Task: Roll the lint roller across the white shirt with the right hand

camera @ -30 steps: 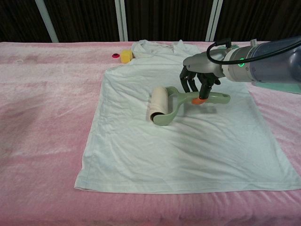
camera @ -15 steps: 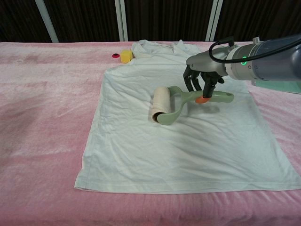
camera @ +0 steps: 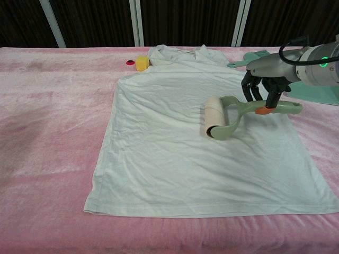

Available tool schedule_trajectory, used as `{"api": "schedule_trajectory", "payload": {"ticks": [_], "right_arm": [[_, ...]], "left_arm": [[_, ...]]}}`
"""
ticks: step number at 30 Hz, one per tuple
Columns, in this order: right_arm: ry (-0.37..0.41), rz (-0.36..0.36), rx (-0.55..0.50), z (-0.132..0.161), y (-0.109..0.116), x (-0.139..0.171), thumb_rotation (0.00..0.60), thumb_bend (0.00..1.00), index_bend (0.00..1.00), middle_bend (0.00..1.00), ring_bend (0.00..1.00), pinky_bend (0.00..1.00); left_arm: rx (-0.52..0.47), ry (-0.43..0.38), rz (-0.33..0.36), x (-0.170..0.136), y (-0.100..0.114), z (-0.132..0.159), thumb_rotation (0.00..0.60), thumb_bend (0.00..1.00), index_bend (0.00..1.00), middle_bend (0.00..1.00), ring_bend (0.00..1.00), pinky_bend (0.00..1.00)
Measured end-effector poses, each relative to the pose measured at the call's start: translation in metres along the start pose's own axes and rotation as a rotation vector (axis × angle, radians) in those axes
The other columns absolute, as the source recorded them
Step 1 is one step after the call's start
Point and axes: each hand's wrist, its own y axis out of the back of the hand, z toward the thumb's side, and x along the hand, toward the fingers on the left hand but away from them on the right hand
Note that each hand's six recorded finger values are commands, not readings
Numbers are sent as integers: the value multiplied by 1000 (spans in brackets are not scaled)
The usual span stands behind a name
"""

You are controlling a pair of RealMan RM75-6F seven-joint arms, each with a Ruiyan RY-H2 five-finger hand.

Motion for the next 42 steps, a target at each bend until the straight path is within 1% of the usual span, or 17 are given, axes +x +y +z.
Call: {"api": "schedule_trajectory", "payload": {"ticks": [5, 11, 17, 22, 28, 35, 42], "right_arm": [[-32, 9, -13, -21, -4, 8, 600, 520, 744, 673, 663, 717], [-56, 21, -3, -43, -11, 18, 600, 520, 744, 673, 663, 717], [-75, 27, -12, -57, -15, 24, 600, 520, 744, 673, 663, 717], [-71, 9, -27, -60, -12, 25, 600, 519, 744, 673, 663, 717], [-81, -26, -60, -70, -2, 28, 600, 520, 744, 673, 663, 717], [-125, -46, -90, -98, 7, 41, 600, 520, 744, 673, 662, 717], [-182, -52, -134, -131, 0, 57, 600, 520, 744, 673, 661, 717]], "left_arm": [[3, 0, -1, 0, 0, 0, 600, 424, 212, 176, 55, 62], [5, 4, 4, -1, 1, 0, 600, 423, 214, 176, 55, 63], [10, 4, 0, -1, 0, 0, 600, 424, 223, 182, 55, 63], [11, 2, -2, -1, -1, 1, 600, 423, 223, 182, 55, 63], [11, 5, 1, -1, 0, 0, 600, 424, 223, 182, 55, 63], [12, 6, 2, -1, 0, -1, 600, 424, 223, 182, 55, 63], [18, 3, -2, -2, -1, 1, 600, 424, 223, 183, 55, 64]]}}
